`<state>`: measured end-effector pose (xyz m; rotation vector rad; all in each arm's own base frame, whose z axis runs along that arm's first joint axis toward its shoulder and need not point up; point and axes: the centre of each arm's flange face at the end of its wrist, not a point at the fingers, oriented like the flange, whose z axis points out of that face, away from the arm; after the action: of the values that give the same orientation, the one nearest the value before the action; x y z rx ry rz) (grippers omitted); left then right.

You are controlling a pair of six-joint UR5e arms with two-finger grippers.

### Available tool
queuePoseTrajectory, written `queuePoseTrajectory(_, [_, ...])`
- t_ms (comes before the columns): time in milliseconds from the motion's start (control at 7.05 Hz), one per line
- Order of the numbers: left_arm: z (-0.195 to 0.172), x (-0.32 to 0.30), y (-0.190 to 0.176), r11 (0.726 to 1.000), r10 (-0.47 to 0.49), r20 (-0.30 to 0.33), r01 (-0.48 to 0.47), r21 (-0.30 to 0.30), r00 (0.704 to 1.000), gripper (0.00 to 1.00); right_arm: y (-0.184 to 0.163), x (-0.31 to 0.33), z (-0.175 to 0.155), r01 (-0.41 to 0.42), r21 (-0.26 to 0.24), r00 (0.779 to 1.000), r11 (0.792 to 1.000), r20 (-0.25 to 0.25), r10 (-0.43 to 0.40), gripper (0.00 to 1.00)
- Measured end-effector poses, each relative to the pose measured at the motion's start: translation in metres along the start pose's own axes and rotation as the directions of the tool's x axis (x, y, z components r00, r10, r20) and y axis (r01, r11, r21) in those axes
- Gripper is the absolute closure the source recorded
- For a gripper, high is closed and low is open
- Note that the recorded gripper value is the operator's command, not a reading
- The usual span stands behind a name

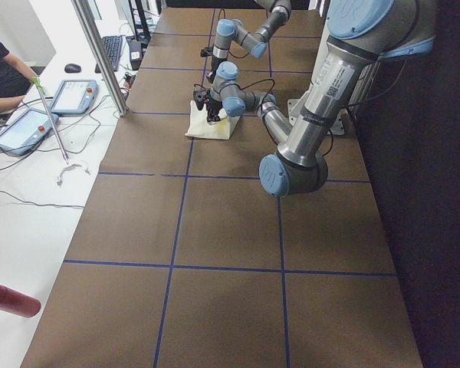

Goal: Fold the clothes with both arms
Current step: 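Release the folded edge and raise the left gripper away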

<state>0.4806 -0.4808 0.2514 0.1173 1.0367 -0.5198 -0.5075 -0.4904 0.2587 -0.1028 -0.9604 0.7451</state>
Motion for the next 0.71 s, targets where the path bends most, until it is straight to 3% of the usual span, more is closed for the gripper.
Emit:
queuePoseTrajectory(142, [0.006,0.002,-0.004,1.000,0.000,-0.012,0.000,0.003,1.000,1.00,-0.004,-0.006,0.004,-0.004,0.003,1.000,1.000,-0.007,0.004,1.00])
queuePoseTrajectory(284, [0.012,0.004,-0.007,1.000,0.000,-0.018,0.000,0.005,1.000,0.93,-0.008,-0.010,0.008,-0.007,0.001,1.000,1.000,-0.016,0.007,1.00])
queuePoseTrajectory(425, [0.017,0.007,-0.010,1.000,-0.002,-0.022,0.002,0.008,1.000,0.61,-0.012,-0.011,0.011,-0.006,-0.001,1.000,1.000,-0.025,0.006,1.00])
queuePoseTrajectory(709, [0.017,0.009,-0.019,1.000,0.016,-0.058,-0.015,0.015,0.998,0.53,-0.016,-0.008,0.016,-0.005,-0.001,0.999,1.000,-0.037,0.005,1.00])
